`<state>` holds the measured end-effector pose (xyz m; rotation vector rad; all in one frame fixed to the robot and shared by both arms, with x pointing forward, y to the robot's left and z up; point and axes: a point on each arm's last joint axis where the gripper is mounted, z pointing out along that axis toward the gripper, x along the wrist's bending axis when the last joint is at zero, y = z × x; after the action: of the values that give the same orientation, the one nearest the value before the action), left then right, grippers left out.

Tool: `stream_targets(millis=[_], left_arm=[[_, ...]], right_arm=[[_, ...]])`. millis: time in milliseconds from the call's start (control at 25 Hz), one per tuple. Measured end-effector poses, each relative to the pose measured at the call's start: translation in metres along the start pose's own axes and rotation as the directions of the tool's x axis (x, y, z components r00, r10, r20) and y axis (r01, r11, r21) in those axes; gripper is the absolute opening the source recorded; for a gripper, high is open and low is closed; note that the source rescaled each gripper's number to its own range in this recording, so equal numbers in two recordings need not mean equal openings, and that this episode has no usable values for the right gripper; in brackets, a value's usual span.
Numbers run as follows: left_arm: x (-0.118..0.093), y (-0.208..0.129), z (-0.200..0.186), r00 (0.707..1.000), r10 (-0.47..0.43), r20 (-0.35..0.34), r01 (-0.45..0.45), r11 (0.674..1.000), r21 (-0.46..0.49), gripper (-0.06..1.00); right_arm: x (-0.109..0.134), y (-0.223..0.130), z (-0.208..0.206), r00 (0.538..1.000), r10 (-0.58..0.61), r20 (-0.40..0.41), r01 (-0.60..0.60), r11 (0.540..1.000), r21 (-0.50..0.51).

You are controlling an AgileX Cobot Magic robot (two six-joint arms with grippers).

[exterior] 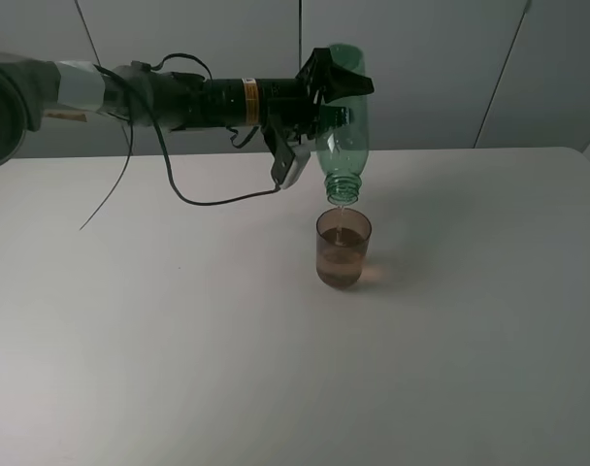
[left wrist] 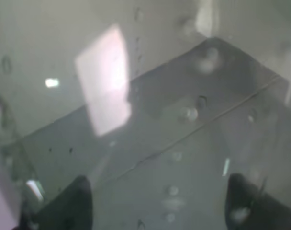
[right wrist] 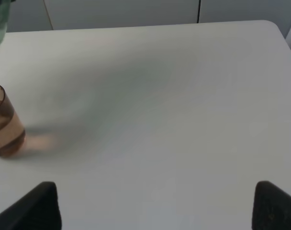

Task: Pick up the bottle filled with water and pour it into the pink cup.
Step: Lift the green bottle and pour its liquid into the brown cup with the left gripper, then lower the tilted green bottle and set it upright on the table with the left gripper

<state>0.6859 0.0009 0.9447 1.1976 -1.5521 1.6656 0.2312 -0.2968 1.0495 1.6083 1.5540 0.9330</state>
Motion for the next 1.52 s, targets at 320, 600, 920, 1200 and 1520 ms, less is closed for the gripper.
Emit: stream_targets(millis=[320,600,920,1200,1520], left_arm=[[0.004,0.000,0.000,1.000,0.025,-0.001,-0.025,1.000,-0.020,0.00],[0.004,0.001,0.000,1.000,0.026,0.004,-0.026,0.999,-0.024,0.00],[0.002,0.002,-0.001,1.000,-0.007,0.014,0.008,1.000,-0.013,0.00],[0.005,-0.004,-0.002,0.968,-0.250,-0.024,0.251,0.967,0.046,0.00],[0.004,-0.018,-0.015,0.630,-0.770,-0.099,0.772,0.608,0.184,0.00]], right_arm=[[0.000,0.000,0.000,1.000,0.000,0.000,0.000,1.000,0.000],[0.000,0.000,0.000,1.000,0.000,0.000,0.000,1.000,0.000],[0.000,0.000,0.000,1.000,0.000,0.000,0.000,1.000,0.000],[0.000,0.000,0.000,1.000,0.000,0.000,0.000,1.000,0.000],[0.000,0.000,0.000,1.000,0.000,0.000,0.000,1.000,0.000]])
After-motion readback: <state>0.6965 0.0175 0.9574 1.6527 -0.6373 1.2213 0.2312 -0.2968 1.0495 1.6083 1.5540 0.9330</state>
